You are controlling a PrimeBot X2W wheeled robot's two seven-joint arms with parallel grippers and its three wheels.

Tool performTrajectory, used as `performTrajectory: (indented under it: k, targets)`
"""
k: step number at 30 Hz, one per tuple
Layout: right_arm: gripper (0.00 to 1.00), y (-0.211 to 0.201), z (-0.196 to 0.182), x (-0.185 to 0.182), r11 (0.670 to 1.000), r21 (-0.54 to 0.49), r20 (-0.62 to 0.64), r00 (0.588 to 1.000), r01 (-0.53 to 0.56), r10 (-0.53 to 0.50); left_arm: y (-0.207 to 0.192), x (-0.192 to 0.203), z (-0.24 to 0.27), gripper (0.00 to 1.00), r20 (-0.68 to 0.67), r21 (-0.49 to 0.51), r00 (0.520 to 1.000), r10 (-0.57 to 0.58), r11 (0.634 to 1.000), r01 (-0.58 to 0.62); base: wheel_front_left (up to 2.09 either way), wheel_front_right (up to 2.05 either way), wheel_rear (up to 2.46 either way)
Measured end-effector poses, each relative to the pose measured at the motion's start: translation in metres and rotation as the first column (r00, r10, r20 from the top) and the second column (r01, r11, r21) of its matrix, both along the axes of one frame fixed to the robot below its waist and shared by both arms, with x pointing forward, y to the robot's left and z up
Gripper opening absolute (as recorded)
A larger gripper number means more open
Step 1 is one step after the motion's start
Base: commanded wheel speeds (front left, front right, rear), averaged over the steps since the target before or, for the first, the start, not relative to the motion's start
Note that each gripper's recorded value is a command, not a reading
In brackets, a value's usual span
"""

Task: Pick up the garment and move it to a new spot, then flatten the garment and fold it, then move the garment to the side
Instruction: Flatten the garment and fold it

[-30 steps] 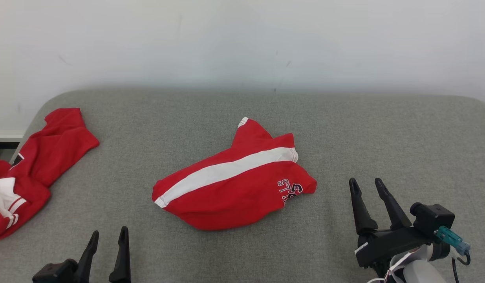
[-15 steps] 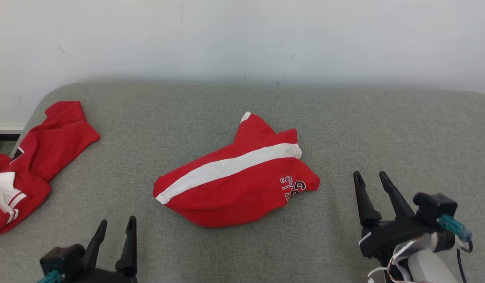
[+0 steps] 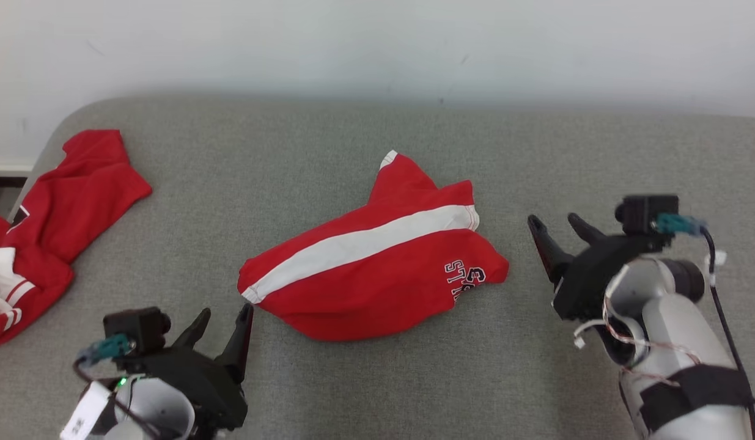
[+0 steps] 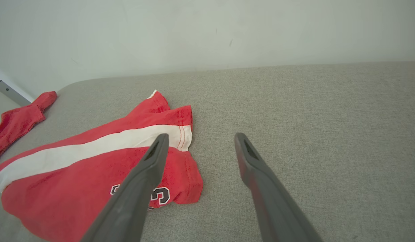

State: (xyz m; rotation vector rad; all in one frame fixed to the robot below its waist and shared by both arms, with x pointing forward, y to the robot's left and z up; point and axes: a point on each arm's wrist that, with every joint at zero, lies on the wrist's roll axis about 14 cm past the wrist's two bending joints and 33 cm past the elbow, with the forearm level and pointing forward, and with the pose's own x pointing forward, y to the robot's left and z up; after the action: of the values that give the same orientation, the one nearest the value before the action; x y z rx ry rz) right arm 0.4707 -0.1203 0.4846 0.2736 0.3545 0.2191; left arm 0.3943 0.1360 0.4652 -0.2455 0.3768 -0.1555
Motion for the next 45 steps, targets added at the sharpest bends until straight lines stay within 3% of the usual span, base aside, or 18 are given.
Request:
performTrajectory:
  k: [10, 21, 36, 38, 41, 43, 44, 45]
  targets:
    - [1.00, 0.023, -0.014, 0.028, 0.978, -0.147, -0.222, 0.968, -0.150, 0.115, -0.008, 0.024, -0.015, 1.00, -0.142, -0.004, 0.990, -0.011, 1.000, 0.011, 0.00, 0.00, 0.00]
    - [1.00, 0.044, -0.036, 0.055, 0.959, -0.164, -0.364, 0.918, -0.231, 0.159, 0.003, 0.032, -0.039, 1.00, -0.253, 0.000, 0.967, 0.026, 1.000, -0.027, 0.00, 0.00, 0.00]
    - [1.00, 0.065, -0.068, 0.063, 0.952, -0.138, -0.450, 0.873, -0.273, 0.185, -0.008, 0.039, -0.038, 1.00, -0.245, -0.064, 0.970, -0.007, 0.998, -0.009, 0.00, 0.00, 0.00]
    - [1.00, 0.066, -0.072, 0.062, 0.951, -0.139, -0.460, 0.868, -0.276, 0.184, -0.010, 0.040, -0.039, 0.85, -0.248, -0.068, 0.969, -0.014, 0.998, -0.003, 0.00, 0.00, 0.00]
    - [1.00, 0.066, -0.079, 0.060, 0.951, -0.139, -0.472, 0.862, -0.277, 0.183, -0.013, 0.041, -0.039, 0.52, -0.246, -0.077, 0.969, -0.024, 0.997, 0.006, 0.00, 0.00, 0.00]
    - [1.00, 0.065, -0.081, 0.061, 0.950, -0.140, -0.475, 0.861, -0.278, 0.182, -0.015, 0.042, -0.040, 0.44, -0.248, -0.081, 0.968, -0.033, 0.997, 0.013, 0.00, 0.00, 0.00]
    - [1.00, 0.066, -0.080, 0.062, 0.951, -0.140, -0.473, 0.862, -0.277, 0.181, -0.016, 0.043, -0.041, 0.31, -0.248, -0.084, 0.968, -0.039, 0.996, 0.018, 0.00, 0.00, 0.00]
    - [1.00, 0.066, -0.080, 0.063, 0.951, -0.140, -0.471, 0.863, -0.275, 0.181, -0.018, 0.044, -0.041, 0.03, -0.248, -0.087, 0.968, -0.044, 0.996, 0.023, 0.00, 0.00, 0.00]
